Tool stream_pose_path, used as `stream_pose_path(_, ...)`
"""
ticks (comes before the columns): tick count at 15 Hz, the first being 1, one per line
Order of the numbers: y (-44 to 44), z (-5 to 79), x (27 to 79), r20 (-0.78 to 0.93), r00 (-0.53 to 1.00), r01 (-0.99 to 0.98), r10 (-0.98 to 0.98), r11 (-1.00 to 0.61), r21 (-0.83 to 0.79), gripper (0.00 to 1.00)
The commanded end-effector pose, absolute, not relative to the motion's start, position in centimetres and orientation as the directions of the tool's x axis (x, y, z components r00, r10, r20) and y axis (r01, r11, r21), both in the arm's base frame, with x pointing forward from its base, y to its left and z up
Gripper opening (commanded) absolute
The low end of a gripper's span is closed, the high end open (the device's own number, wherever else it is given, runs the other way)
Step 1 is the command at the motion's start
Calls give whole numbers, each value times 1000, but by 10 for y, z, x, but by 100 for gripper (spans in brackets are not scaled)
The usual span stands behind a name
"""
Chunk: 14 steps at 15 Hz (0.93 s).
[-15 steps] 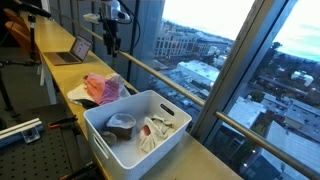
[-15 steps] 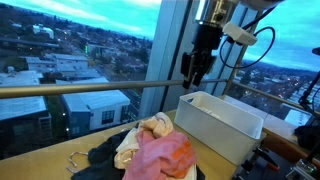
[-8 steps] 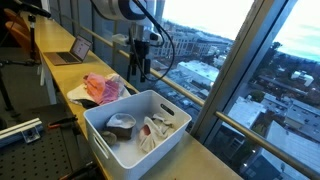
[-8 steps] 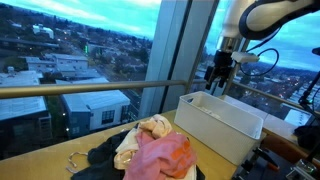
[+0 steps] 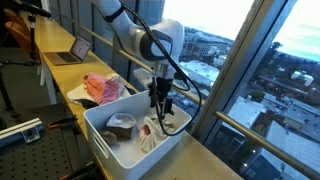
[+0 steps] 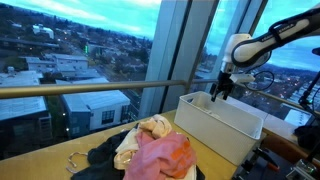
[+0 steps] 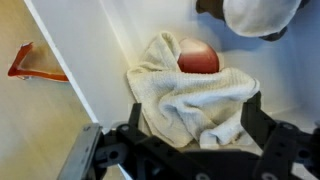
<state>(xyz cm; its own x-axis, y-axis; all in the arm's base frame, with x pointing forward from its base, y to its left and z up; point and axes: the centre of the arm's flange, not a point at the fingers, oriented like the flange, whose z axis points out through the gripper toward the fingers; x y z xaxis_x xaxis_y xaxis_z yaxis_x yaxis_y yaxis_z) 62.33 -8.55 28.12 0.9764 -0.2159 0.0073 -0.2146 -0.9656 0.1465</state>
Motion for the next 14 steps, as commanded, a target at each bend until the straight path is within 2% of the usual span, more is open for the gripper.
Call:
stream_pose_path(1, -84, 239, 651, -1, 977, -210, -212, -969, 130, 100)
stream_pose_path(12, -73, 103, 675, -107, 976, -170, -189, -971, 167, 100)
stream_pose_path(13, -70, 95, 671, -120, 976, -163, -184, -972, 167, 75)
stream_pose_path(14, -67, 91, 666, -126, 975, -159, -181, -973, 169, 74)
